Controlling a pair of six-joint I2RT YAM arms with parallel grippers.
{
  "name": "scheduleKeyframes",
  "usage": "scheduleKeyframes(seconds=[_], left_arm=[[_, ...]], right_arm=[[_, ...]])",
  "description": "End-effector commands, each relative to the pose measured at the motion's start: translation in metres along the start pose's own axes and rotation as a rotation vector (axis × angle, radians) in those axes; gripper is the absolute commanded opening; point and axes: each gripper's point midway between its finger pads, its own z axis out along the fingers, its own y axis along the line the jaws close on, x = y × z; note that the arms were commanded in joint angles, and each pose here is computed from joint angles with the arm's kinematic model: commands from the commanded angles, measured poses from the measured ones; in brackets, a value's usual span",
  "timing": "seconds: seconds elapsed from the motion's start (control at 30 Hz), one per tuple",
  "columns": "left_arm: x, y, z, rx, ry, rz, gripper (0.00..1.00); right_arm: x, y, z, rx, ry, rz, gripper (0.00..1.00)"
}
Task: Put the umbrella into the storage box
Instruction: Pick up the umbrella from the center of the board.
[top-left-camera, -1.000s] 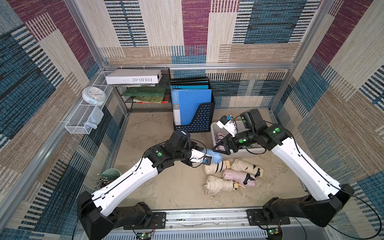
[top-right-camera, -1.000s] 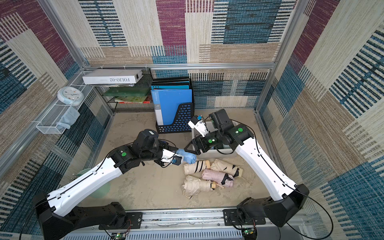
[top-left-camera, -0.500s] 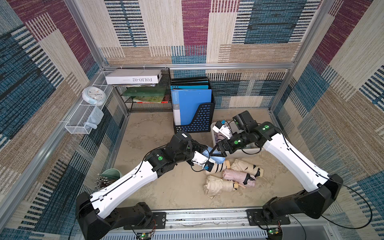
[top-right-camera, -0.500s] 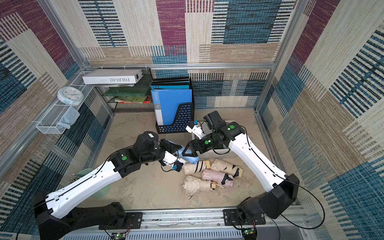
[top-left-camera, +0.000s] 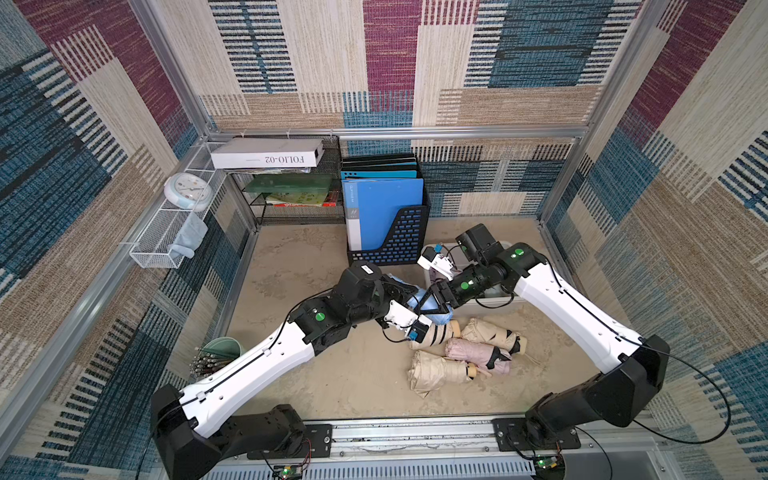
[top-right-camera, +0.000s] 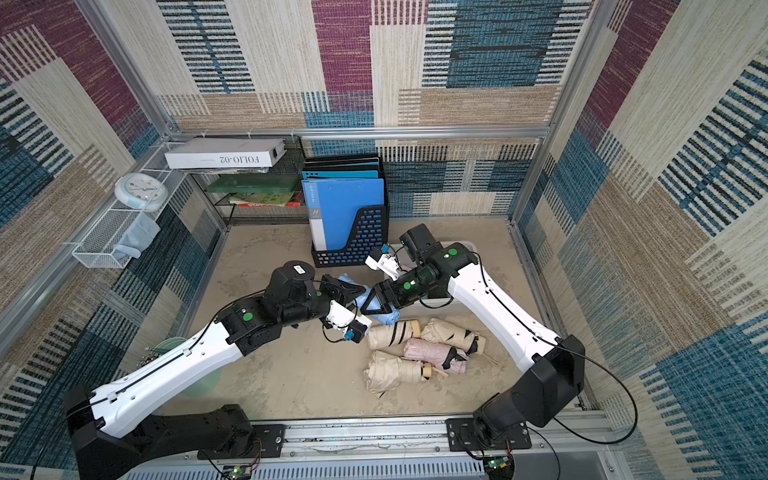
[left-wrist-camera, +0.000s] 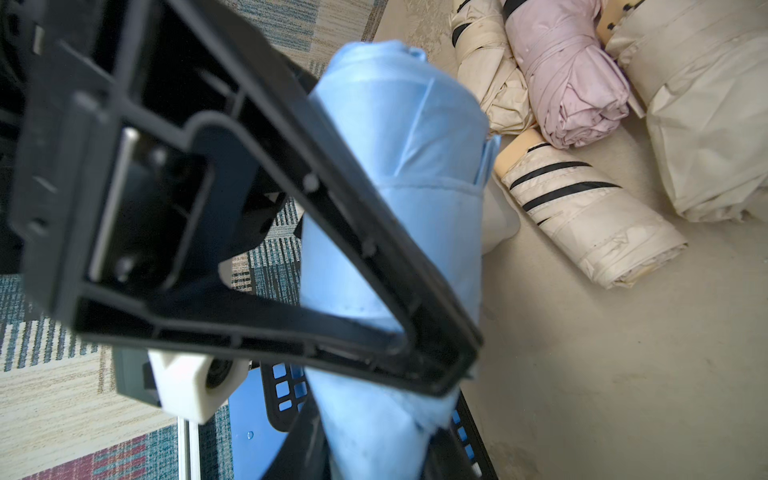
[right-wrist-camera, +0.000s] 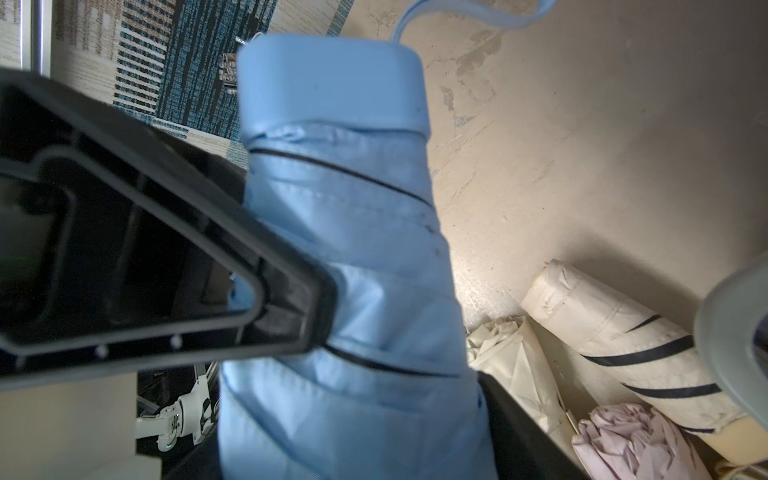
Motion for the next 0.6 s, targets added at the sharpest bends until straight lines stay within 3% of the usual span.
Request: scheduleKeyframes(seconds=[0.0,0.2,0.23,0.43,0.53,0.57], left_arm=[[-0.004,0.018,0.000,-0.068,-0.017,0.021,0.00],[-0.002,0.024,0.004,-0.089,-0.009,0.006,0.00],[-0.001,0.025,0.006,-0.093,-0.006,0.002,0.05],[0.003,0.035,0.008,-0.135,0.005,-0.043,0.47],[0.006,0.038,0.008,-0.143,0.012,-0.071,0.99],[0.007,0.039,0.007,-0.146,0.015,-0.078,0.99]], right_arm=[[-0.004,0.007,0.002,-0.044,-0.016,-0.020,0.63],[-0.004,0.005,0.003,-0.043,-0.032,-0.016,0.47],[-0.005,0.005,0.003,-0.045,-0.039,-0.017,0.45],[-0.010,0.002,0.003,-0.028,-0.083,-0.017,0.33],[-0.014,-0.004,0.003,0.000,-0.113,-0.007,0.29],[-0.016,-0.007,0.002,0.011,-0.123,-0.003,0.28]])
